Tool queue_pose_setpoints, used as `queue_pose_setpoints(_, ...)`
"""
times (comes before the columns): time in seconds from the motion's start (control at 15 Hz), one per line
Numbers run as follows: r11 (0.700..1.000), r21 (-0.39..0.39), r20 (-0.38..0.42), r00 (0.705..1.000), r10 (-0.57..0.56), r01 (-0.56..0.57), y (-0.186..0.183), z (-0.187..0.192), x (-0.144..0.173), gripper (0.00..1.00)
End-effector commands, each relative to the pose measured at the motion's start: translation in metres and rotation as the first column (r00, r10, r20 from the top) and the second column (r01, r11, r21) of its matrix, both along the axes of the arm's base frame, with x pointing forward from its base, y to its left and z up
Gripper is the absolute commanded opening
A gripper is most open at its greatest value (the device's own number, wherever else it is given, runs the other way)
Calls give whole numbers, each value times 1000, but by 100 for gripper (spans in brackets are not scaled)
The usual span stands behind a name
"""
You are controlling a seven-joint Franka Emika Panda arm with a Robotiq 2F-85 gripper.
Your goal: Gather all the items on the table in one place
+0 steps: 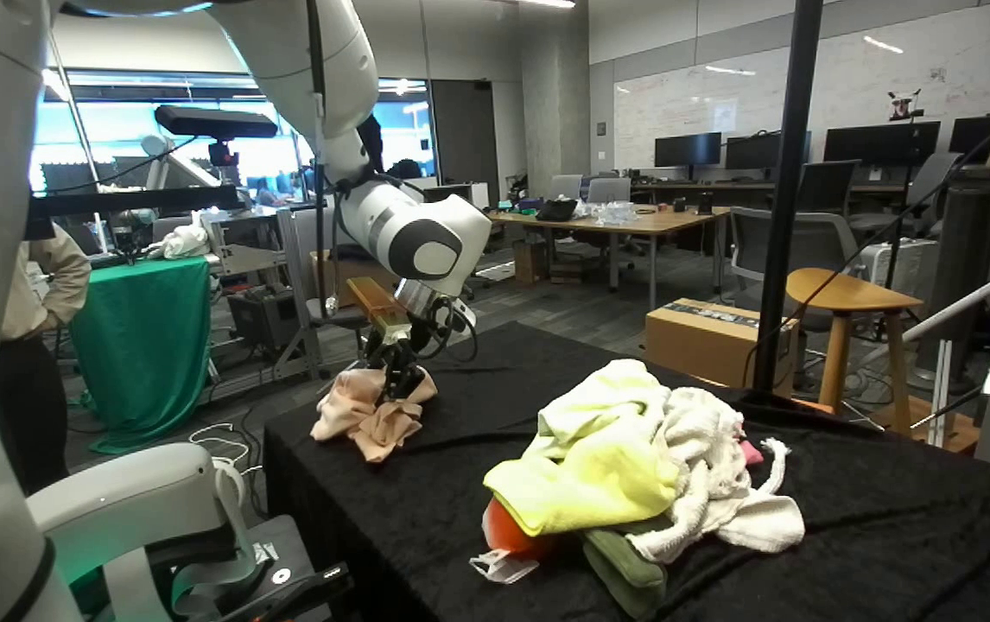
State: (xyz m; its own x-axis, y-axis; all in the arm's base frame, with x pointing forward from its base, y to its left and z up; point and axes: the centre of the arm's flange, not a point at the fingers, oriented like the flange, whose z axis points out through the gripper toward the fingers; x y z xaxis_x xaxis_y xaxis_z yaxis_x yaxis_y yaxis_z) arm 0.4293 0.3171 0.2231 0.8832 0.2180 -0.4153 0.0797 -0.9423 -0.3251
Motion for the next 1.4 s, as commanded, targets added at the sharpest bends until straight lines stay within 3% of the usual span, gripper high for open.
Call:
queue_pose_setpoints(0.0, 1000, 11, 12, 1000, -17, 17, -3, 2, 3, 26)
queue_pose_setpoints(0.2, 999, 25, 20, 999, -33, 33, -13, 6, 5, 8)
queue_pose_setpoints(0.33, 998, 35, 37, 998, -52, 51, -21, 10, 7, 5)
queue_pose_setpoints(0.8, 979, 102, 164, 968, -190, 175, -82, 54, 16, 6)
queue_pose_setpoints(1.33, 921, 205, 252, 892, -376, 331, -180, 103, 28, 6)
